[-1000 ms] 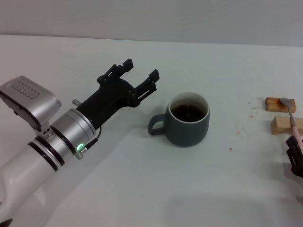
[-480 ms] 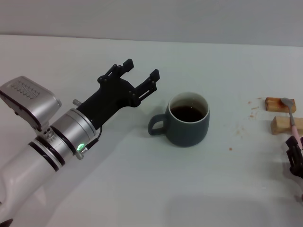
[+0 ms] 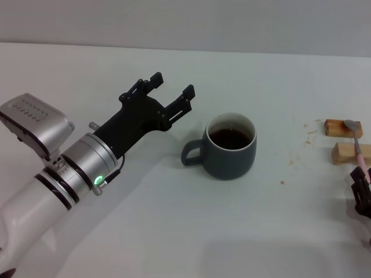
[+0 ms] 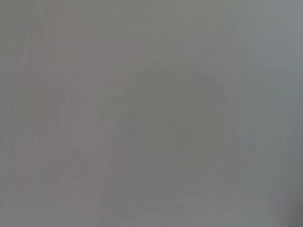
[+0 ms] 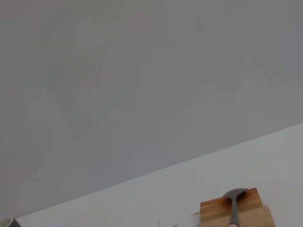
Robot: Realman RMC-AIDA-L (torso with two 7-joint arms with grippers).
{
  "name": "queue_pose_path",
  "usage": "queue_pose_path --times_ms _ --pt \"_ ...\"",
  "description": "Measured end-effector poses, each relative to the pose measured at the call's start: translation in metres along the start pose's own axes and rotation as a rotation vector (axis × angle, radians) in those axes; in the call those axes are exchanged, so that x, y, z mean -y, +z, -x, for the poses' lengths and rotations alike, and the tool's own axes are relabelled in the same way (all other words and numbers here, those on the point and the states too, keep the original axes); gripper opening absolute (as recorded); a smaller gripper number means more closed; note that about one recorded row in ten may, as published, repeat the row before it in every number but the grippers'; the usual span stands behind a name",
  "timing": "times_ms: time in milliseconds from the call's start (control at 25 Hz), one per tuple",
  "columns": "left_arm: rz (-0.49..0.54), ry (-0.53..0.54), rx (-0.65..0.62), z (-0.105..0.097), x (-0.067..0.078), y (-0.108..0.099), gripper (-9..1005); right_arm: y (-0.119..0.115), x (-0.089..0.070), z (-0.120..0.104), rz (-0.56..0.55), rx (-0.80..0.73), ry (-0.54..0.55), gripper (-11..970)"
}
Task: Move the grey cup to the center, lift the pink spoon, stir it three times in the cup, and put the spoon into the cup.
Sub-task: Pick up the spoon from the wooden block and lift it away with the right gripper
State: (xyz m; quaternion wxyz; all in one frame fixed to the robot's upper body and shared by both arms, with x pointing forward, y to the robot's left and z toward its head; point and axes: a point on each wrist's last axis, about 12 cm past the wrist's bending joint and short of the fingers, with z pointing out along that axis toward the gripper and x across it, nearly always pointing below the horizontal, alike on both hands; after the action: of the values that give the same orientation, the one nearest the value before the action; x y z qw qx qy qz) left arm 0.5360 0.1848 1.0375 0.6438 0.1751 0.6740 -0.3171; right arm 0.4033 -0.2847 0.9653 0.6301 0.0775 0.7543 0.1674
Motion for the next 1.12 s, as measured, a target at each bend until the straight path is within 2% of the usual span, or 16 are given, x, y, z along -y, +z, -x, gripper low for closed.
queue_pose_path --times_ms 1120 --pt "0.012 0.000 -0.001 -0.0001 -0.0026 -0.0013 813 0.0037 0.0017 0.0008 -0.020 0.001 0.005 242"
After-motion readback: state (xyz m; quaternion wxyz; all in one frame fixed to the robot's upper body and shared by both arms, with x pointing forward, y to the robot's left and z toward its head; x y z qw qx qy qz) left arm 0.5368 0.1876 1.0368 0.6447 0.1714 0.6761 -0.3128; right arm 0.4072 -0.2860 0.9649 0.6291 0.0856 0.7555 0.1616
